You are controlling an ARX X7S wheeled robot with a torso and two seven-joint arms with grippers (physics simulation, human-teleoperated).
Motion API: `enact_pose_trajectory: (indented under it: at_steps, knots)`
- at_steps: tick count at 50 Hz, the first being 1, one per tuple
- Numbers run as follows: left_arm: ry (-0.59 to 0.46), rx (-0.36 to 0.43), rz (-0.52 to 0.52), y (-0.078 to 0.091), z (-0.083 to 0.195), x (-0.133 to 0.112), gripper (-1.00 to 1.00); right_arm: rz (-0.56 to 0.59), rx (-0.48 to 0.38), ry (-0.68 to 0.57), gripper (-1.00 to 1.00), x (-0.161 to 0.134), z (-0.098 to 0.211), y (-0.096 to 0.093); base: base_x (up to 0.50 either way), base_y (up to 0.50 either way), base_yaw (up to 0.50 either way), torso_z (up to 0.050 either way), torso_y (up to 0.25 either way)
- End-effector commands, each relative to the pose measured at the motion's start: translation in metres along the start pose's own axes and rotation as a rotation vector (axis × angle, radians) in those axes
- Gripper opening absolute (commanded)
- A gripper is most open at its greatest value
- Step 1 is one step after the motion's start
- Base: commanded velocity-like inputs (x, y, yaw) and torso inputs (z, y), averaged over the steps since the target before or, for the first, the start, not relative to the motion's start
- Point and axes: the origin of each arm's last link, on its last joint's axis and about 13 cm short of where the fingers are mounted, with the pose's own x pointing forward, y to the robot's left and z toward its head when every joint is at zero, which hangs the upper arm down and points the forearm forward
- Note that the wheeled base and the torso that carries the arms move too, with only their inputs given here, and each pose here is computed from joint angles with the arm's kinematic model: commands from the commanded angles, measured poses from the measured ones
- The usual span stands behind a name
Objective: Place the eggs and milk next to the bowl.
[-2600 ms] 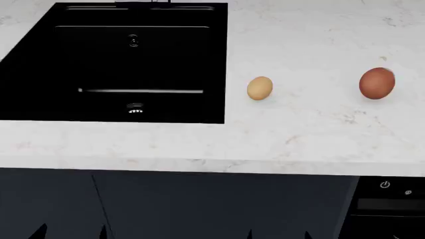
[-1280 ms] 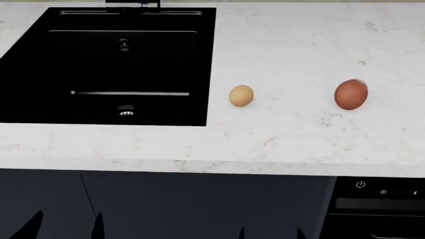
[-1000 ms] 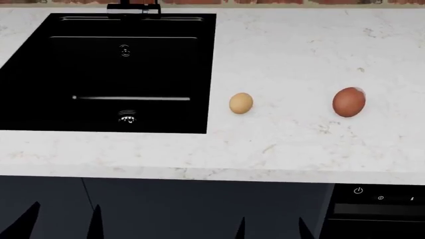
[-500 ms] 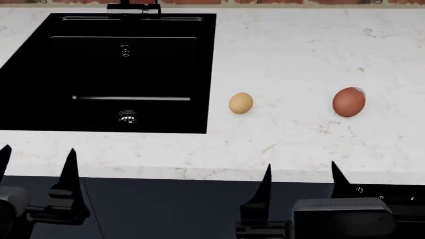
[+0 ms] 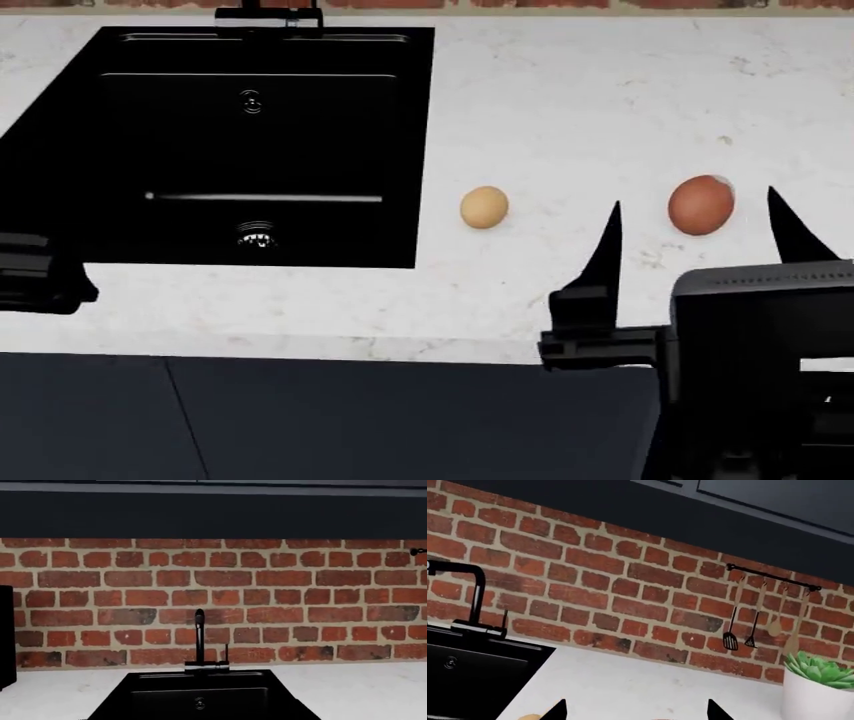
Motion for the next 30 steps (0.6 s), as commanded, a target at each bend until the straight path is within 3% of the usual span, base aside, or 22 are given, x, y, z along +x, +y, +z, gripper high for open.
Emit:
enact_pose_trajectory:
  at_steps: [1, 12, 30]
  knots:
    - [-0.009, 0.015, 0.013, 0.011, 0.019, 0.012, 1.0, -0.034, -0.01, -0.043, 1.0, 0.005, 0.022, -0.017, 0.0, 0.0, 0.0, 0.0, 0.0]
    - [-0.02, 0.004, 0.026, 0.012, 0.027, 0.017, 1.0, -0.028, -0.006, -0.05, 1.0, 0.005, 0.029, -0.018, 0.0, -0.03, 0.0, 0.0, 0.0]
    - [-0.006, -0.012, -0.007, 0.007, 0.018, 0.011, 1.0, -0.018, 0.006, -0.043, 1.0, 0.003, 0.025, -0.015, 0.0, -0.5, 0.0, 0.0, 0.0]
